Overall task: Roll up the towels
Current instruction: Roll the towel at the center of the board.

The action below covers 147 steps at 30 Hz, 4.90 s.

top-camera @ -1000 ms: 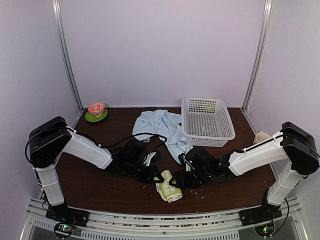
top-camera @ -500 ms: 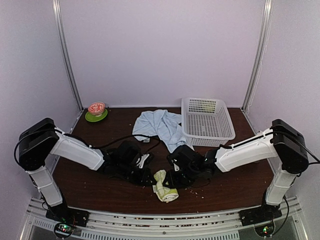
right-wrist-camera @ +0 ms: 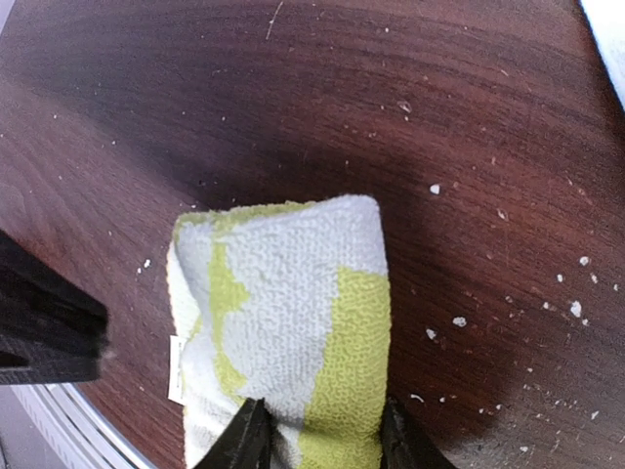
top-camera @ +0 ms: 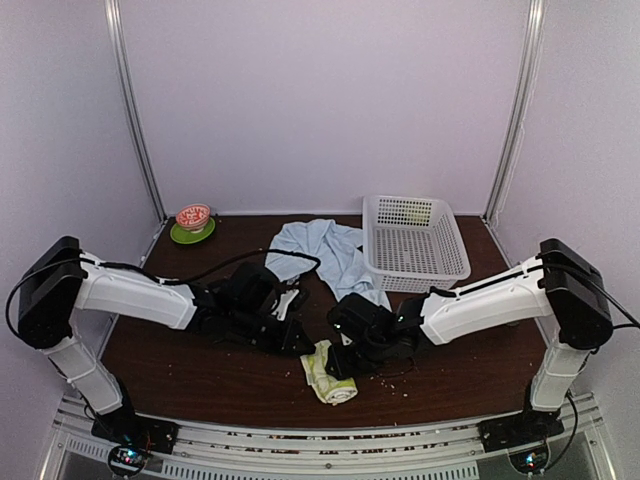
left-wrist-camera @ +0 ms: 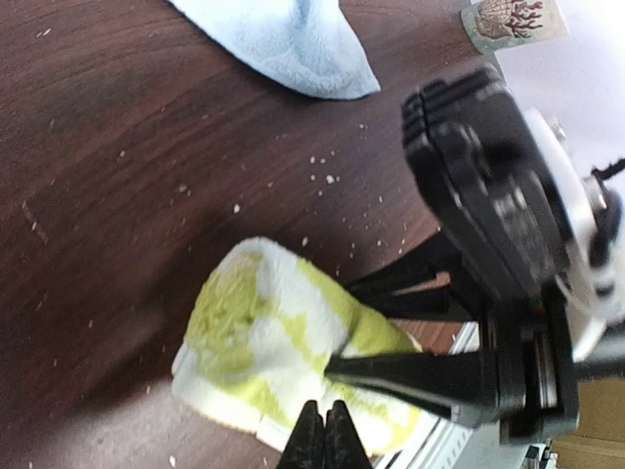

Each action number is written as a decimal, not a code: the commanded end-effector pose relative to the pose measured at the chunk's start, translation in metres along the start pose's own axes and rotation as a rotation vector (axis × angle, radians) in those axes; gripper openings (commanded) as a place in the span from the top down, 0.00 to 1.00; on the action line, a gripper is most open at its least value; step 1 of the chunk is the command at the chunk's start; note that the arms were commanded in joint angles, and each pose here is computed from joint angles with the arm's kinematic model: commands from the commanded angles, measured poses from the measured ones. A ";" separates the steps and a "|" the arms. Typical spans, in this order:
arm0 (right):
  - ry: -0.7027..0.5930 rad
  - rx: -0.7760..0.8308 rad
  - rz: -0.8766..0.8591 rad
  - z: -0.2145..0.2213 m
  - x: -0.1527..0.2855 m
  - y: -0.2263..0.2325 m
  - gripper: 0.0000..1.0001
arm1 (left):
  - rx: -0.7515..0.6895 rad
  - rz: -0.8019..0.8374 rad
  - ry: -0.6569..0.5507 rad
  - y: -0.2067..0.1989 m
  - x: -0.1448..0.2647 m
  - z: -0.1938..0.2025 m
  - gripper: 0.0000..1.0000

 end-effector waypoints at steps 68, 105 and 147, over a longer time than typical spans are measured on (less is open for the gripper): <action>0.107 0.373 0.107 0.087 0.007 0.044 0.57 | 0.185 -0.051 0.072 0.065 -0.034 0.100 1.00; 0.395 -0.129 -0.260 0.082 -0.038 0.023 0.31 | 0.179 -0.049 0.049 0.066 -0.034 0.103 1.00; 0.065 0.437 0.476 0.002 0.017 -0.066 1.00 | -0.017 0.030 -0.155 0.001 -0.016 -0.048 0.80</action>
Point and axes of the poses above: each gripper's point midway between its finger pads, its own x axis back along the fingers, its own y axis along the line the jaws close on, z = x × y, the point moved 1 cm from there along x, back along the fingers, and after that the axes turned 14 degrees about -x, right-handed, at the moved point
